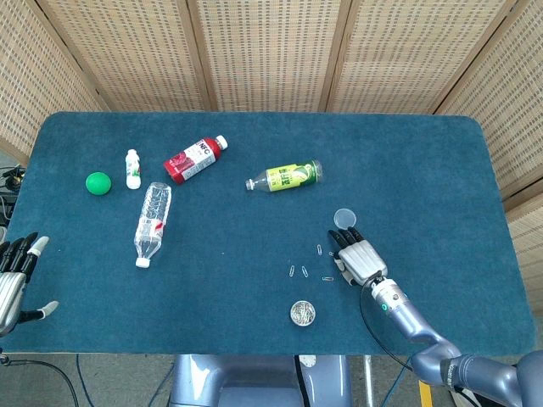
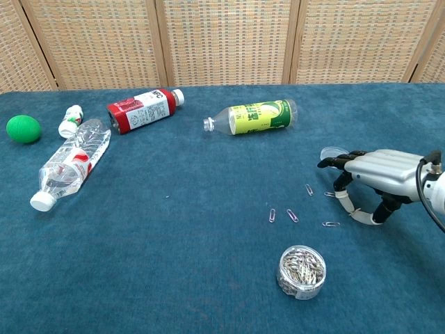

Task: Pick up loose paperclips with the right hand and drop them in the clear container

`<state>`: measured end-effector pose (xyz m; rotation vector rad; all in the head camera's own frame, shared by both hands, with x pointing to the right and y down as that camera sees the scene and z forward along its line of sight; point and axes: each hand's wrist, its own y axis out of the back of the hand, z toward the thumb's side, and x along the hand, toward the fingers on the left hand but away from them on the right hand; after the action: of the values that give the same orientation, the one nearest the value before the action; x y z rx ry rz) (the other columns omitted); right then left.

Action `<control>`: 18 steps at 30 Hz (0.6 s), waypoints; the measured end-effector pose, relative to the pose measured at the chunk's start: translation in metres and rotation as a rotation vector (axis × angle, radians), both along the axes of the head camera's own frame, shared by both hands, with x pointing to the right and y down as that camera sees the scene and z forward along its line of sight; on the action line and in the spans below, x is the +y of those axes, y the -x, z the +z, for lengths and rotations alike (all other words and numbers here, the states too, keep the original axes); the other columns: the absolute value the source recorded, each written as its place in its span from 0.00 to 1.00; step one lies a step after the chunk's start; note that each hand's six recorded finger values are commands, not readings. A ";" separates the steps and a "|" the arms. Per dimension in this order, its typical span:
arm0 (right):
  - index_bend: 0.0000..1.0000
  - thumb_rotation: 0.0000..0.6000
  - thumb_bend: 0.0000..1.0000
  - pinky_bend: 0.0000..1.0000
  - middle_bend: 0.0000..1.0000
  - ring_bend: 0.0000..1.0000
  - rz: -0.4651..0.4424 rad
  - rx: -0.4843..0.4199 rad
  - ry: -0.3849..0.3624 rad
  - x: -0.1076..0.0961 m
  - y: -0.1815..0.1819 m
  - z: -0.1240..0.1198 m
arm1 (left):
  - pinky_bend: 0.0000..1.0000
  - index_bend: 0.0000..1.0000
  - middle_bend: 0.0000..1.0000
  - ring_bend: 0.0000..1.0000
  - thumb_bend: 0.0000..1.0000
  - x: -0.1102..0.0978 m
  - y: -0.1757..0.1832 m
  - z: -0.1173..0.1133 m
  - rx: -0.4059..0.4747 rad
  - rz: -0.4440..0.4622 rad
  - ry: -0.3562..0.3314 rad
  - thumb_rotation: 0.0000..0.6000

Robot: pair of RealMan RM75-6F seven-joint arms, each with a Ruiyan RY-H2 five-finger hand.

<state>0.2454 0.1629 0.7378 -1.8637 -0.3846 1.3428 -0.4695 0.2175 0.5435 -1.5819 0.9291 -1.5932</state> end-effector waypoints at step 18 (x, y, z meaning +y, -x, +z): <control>0.61 1.00 0.42 0.00 0.06 0.00 -0.111 -0.145 -0.012 0.004 0.038 -0.059 | 0.00 0.00 0.00 0.00 0.00 0.000 0.000 -0.001 0.006 0.000 0.001 1.00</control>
<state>0.2075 0.1673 0.6784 -1.9493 -0.3576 1.1329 -0.4692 0.2178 0.5425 -1.5886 0.9319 -1.5903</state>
